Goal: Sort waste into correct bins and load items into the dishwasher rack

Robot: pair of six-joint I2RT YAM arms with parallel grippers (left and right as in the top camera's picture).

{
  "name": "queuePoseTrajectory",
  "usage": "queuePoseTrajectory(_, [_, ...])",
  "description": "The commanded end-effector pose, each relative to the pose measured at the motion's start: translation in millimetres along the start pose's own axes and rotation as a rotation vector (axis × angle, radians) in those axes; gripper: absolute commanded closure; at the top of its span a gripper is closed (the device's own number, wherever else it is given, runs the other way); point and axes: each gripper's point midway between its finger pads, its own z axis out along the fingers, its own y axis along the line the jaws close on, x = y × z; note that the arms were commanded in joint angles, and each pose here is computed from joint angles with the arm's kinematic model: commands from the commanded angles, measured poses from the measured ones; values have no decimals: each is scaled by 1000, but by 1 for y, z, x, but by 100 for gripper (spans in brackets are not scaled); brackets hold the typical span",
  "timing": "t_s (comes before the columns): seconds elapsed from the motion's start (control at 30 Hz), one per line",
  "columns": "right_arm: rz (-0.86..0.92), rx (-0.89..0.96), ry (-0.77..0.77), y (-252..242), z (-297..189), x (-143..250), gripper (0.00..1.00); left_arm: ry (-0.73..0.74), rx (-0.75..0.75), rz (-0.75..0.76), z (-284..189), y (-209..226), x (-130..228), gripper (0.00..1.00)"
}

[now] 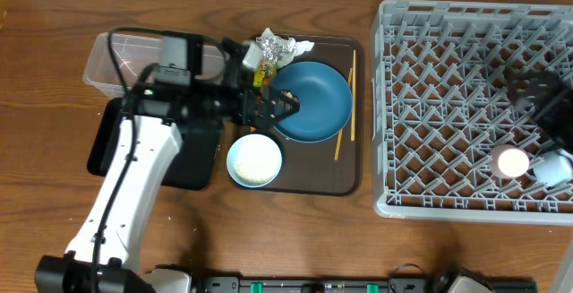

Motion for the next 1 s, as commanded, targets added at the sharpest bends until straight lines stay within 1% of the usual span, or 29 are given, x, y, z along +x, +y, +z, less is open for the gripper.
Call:
queuePoseTrajectory(0.0, [-160, -110, 12, 44, -1, 9, 1, 39, -470, 46, -4, 58, 11, 2])
queuePoseTrajectory(0.07, [-205, -139, 13, 59, 4, 12, 1, 89, -609, 65, -7, 70, 24, 2])
queuePoseTrajectory(0.13, [-240, -148, 11, 68, 10, 12, 1, 129, -697, 43, -8, 76, 37, 1])
queuePoseTrajectory(0.2, [-255, -149, 12, 72, 17, 11, 1, 157, -716, 13, -5, 79, 47, 5])
queuePoseTrajectory(0.27, [-252, -154, 22, 73, 22, 12, 1, 180, -724, -39, -1, 84, 59, 13])
queuePoseTrajectory(0.33, [-228, -148, 40, 70, 29, 13, 1, 214, -730, -67, 3, 91, 71, 26])
queuePoseTrajectory(0.37, [-225, -146, 47, 69, 32, 13, 1, 233, -726, -74, 6, 93, 77, 30])
queuePoseTrajectory(0.43, [-218, -141, 63, 66, 37, 15, 1, 274, -692, -86, 16, 93, 88, 33])
queuePoseTrajectory(0.5, [-212, -136, 77, 64, 42, 16, 1, 318, -681, -76, 25, 93, 98, 33])
queuePoseTrajectory(0.53, [-207, -134, 83, 63, 45, 16, 1, 346, -677, -53, 30, 93, 104, 37])
queuePoseTrajectory(0.67, [-163, -126, 106, 59, 53, 18, 1, 417, -668, 9, 48, 90, 117, 59])
queuePoseTrajectory(0.7, [-155, -124, 111, 58, 55, 18, 1, 436, -666, 39, 53, 89, 119, 62])
queuePoseTrajectory(0.83, [-141, -117, 129, 54, 62, 20, 1, 489, -712, 88, 68, 98, 128, 66])
queuePoseTrajectory(0.97, [-138, -115, 138, 54, 64, 21, 1, 553, -725, 87, 80, 108, 140, 66])
